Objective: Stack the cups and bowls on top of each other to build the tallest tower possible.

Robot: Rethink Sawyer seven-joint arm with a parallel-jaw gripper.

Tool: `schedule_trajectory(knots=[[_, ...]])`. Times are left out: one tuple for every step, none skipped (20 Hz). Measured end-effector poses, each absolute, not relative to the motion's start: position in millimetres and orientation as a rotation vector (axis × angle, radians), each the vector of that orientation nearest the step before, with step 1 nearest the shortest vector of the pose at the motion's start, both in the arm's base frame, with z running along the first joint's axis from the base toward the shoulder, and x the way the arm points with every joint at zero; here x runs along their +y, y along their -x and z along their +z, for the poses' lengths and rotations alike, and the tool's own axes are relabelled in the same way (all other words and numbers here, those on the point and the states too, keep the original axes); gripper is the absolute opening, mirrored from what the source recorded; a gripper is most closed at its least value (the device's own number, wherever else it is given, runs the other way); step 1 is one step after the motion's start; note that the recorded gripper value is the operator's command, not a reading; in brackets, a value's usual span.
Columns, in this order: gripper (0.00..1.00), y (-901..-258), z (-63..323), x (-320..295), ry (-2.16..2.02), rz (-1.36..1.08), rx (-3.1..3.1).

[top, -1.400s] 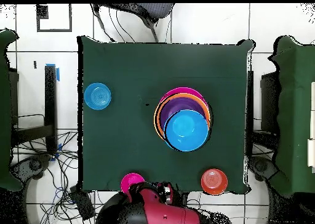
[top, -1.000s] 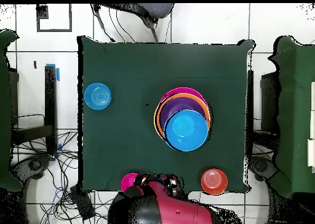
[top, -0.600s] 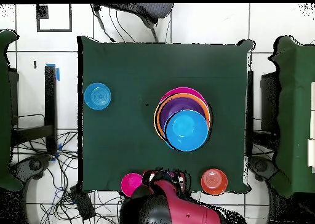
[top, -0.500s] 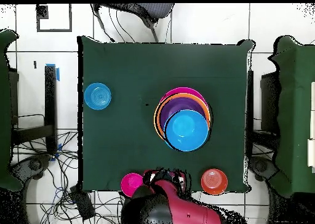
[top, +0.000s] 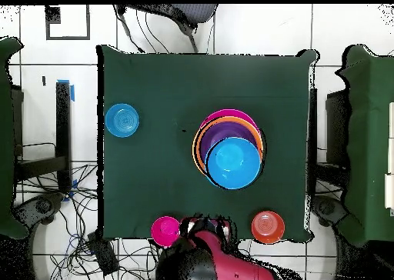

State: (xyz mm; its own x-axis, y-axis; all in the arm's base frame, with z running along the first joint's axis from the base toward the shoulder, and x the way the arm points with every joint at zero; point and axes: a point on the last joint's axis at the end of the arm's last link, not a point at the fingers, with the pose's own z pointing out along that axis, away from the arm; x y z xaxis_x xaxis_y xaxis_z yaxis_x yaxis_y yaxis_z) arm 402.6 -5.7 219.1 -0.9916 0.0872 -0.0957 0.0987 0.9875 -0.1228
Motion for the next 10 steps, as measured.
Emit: schedule_trajectory(knots=[[1.00, -399, 222, -4, -0.143, -0.195, 3.039], [1.00, -395, 229, 1, -0.136, -0.198, 3.036], [1.00, -394, 235, 4, -0.128, -0.200, 3.033], [1.00, -392, 243, 10, -0.112, -0.202, 3.028], [1.00, -392, 247, 14, -0.100, -0.202, 3.027], [1.00, -391, 251, 19, -0.082, -0.203, 3.021], [1.00, -391, 253, 22, -0.069, -0.203, 3.017], [1.00, -392, 252, 25, -0.055, -0.203, 3.011], [1.00, -393, 251, 26, -0.046, -0.202, 3.007], [1.00, -395, 246, 28, -0.027, -0.207, 2.997]])
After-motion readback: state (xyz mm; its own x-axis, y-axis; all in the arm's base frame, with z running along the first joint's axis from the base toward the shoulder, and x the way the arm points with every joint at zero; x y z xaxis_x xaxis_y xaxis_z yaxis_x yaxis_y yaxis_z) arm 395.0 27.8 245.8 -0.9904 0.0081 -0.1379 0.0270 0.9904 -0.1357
